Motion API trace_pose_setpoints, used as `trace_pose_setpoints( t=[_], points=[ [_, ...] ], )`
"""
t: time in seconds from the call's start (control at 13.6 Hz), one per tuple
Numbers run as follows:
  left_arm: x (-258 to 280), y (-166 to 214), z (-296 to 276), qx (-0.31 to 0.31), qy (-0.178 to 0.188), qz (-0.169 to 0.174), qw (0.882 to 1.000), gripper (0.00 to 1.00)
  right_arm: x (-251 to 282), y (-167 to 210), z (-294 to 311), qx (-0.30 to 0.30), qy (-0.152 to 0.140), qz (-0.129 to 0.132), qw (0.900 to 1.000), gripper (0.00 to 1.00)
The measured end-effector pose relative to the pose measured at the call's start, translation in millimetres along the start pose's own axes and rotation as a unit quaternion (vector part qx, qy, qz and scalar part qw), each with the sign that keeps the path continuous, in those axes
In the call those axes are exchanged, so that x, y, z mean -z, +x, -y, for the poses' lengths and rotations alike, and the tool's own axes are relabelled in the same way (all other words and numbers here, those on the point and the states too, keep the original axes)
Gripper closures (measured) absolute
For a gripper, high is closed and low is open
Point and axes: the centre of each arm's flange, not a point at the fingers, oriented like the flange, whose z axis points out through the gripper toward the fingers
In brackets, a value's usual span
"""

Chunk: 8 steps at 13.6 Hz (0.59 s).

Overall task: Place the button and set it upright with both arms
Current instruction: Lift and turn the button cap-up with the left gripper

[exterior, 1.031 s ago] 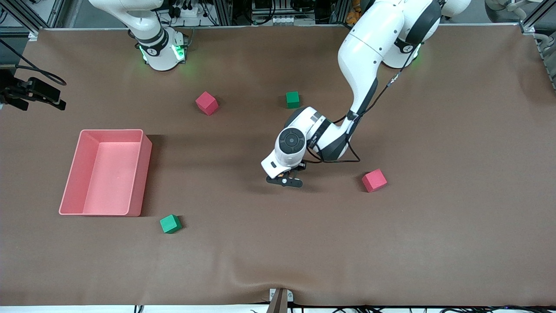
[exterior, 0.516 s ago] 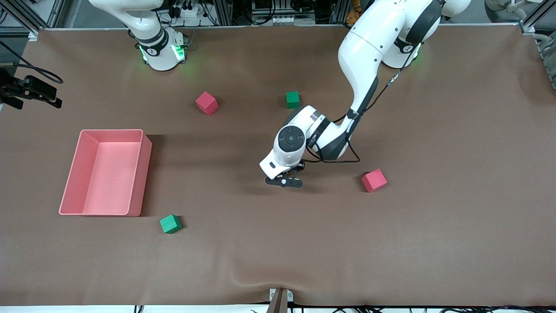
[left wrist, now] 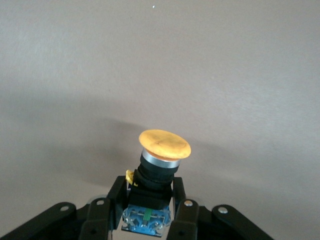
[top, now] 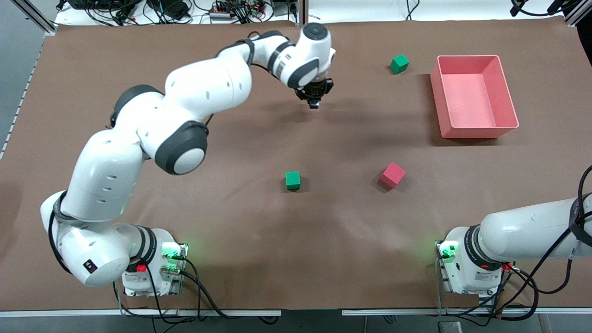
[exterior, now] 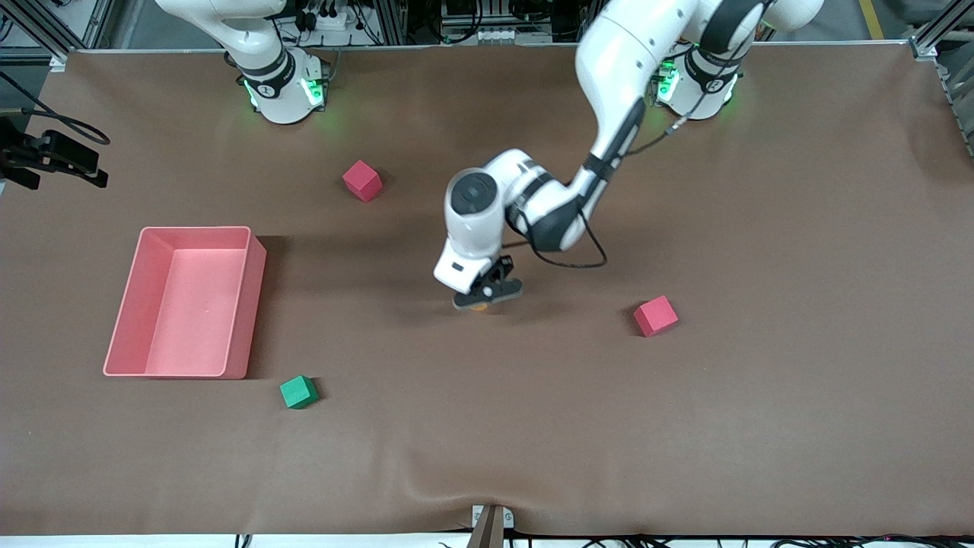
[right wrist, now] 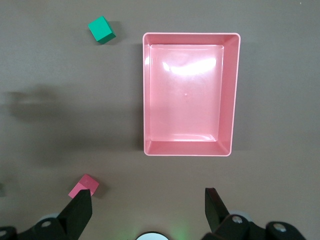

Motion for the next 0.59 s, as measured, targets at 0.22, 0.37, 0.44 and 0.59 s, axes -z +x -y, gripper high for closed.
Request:
trace_pose_setpoints(
  t=[0.22, 0.37, 0.44, 0.59],
  points=[
    [11, -40, -18, 0.040, 0.020, -0.102, 0.994, 0.58, 0, 0, 0, 0.000, 0.000, 0.000, 1.000, 0.00],
    [17, -62, -27, 0.040, 0.019, -0.142, 0.989, 0.58, 0, -1, 0, -0.002, 0.000, 0.003, 1.000, 0.00],
    [19, -69, -29, 0.049, 0.016, -0.156, 0.986, 0.58, -1, -1, 0, -0.007, 0.001, 0.005, 1.000, 0.00],
    [21, -81, -33, 0.091, 0.006, -0.204, 0.975, 0.58, -1, -1, 2, -0.022, 0.001, 0.006, 1.000, 0.00]
  ],
)
